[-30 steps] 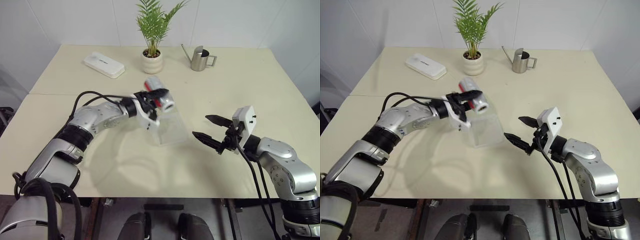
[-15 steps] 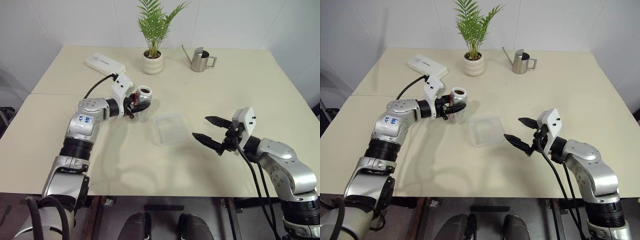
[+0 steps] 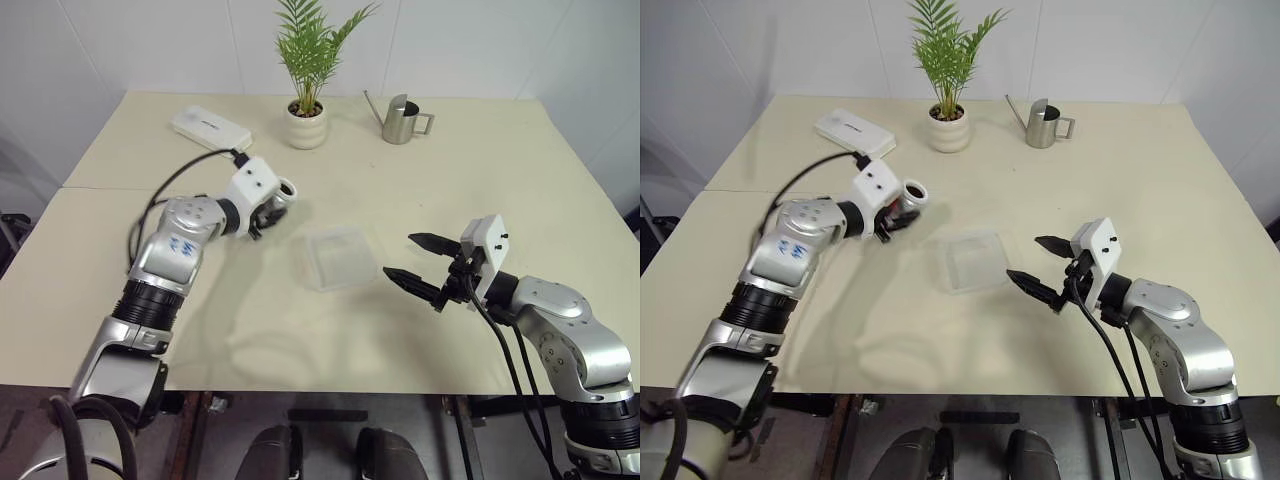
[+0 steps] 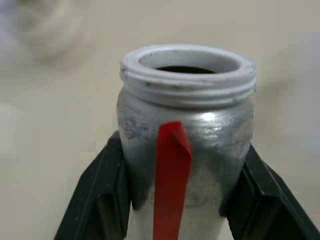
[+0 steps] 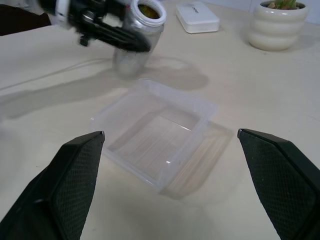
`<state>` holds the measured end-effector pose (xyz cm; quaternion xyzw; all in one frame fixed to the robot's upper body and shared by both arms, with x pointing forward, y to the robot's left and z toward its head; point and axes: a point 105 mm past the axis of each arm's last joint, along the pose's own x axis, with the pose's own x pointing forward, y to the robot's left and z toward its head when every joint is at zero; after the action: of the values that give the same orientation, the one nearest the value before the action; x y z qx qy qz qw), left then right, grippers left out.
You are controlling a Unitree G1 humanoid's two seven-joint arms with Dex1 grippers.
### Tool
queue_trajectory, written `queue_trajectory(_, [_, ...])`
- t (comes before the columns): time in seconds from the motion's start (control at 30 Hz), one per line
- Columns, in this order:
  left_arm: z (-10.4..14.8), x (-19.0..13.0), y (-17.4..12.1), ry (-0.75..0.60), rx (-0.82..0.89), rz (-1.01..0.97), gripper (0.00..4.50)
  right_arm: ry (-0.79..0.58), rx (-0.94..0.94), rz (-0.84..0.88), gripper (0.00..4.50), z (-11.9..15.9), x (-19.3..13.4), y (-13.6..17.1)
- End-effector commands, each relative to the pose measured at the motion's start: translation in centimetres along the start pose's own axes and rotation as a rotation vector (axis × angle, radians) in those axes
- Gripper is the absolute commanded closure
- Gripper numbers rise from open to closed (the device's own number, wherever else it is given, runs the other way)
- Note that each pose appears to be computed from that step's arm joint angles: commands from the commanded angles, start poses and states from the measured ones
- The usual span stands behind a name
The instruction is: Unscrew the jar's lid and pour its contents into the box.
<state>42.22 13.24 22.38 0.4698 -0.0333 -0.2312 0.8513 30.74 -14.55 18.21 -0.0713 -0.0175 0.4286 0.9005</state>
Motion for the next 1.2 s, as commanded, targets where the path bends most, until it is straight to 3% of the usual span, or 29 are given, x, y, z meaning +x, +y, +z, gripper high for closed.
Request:
queue_trajectory(0.03, [5.9,-0.5,1.3,-0.188,0.587,0.207,2.54,-0.025,-0.034,0.005,0.01,0.8,0.0,0.1])
queue_trajectory(0.13, [8.4,-0.7,-0.4,-0.31,0.956,0.282,2.54,-0.028,-0.032,0.003,0.01,0.8,0.0,0.1])
queue_trajectory(0.3, [9.7,-1.1,-3.1,-0.451,1.356,0.363,2.54,-0.033,-0.031,0.002,0.01,0.8,0.2,0.1])
queue_trajectory(0.5, [8.9,-0.4,-3.4,-0.482,1.614,0.453,2.54,-0.041,-0.028,0.004,0.01,0.9,0.4,0.1])
queue_trajectory(0.63, [10.4,-1.1,-2.1,-0.533,1.632,0.606,2.54,-0.05,-0.023,0.009,0.01,1.0,0.6,0.2])
queue_trajectory(0.9, [8.8,-0.4,-2.6,-0.5,1.589,0.514,2.54,-0.059,-0.012,0.018,0.01,1.0,0.9,0.2])
queue_trajectory(1.03, [8.0,-0.6,-1.4,-0.435,1.441,0.467,2.54,-0.061,-0.009,0.024,0.01,1.0,0.9,0.3])
queue_trajectory(1.2, [7.5,-2.0,1.0,-0.396,1.079,0.431,2.54,-0.047,-0.017,0.042,0.01,0.9,0.7,0.4])
